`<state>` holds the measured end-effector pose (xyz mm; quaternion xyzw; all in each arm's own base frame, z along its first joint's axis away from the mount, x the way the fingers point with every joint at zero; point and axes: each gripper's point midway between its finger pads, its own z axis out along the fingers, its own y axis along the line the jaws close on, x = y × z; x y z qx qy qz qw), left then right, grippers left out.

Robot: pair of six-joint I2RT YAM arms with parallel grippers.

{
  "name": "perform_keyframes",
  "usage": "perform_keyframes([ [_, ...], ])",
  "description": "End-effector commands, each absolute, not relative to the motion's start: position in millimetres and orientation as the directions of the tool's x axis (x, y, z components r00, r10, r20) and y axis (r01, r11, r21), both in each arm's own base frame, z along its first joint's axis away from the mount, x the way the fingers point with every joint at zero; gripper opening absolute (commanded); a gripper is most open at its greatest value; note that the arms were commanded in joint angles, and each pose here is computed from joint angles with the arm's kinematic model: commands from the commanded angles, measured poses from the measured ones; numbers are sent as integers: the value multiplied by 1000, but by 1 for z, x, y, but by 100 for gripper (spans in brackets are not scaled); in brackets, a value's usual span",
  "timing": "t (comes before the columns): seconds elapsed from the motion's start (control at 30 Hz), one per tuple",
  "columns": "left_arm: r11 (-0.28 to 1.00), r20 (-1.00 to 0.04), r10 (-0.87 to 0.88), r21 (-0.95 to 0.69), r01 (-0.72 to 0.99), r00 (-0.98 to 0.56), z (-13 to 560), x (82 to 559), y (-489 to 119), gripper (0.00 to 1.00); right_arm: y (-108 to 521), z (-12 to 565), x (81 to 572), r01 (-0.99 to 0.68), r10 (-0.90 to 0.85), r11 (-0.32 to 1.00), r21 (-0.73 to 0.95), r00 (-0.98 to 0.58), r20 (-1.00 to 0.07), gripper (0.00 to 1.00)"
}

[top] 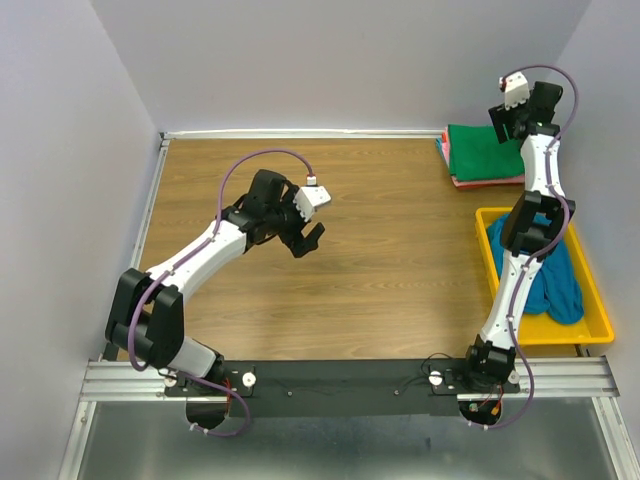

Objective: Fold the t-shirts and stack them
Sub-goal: Put the neatly folded tshirt into the corner of the board with the right arm

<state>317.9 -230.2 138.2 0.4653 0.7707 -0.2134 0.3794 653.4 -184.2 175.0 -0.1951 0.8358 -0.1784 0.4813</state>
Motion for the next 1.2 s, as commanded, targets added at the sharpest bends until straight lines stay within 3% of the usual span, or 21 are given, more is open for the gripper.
perform_keyframes([
  [0.0, 478, -796, 549, 47, 877, -256, 154, 324, -231, 96, -200, 218, 663, -21, -472, 862, -507, -400, -786, 86],
  [0.07, 475, -801, 546, 53, 879, -246, 158, 324, -231, 96, -192, 228, 660, -35, -458, 876, -482, -376, -806, 100],
  [0.4, 523, -855, 456, 34, 852, -246, 188, 332, -212, 96, -137, 295, 613, -81, -336, 942, -327, -300, -893, 100],
  [0.53, 563, -884, 407, 42, 826, -232, 213, 345, -197, 96, -92, 323, 575, -188, -259, 959, -213, -270, -927, 100],
  [0.73, 628, -916, 343, 57, 776, -210, 248, 362, -166, 96, -45, 337, 505, -254, -89, 967, 1, -344, -935, 100],
  [0.9, 690, -887, 357, 39, 723, -293, 233, 367, -146, 96, -11, 279, 438, -311, -37, 939, 148, -520, -854, 100],
  [1.17, 708, -870, 362, 24, 706, -334, 207, 343, -136, 96, 35, 225, 330, -389, -77, 893, 224, -625, -777, 100],
])
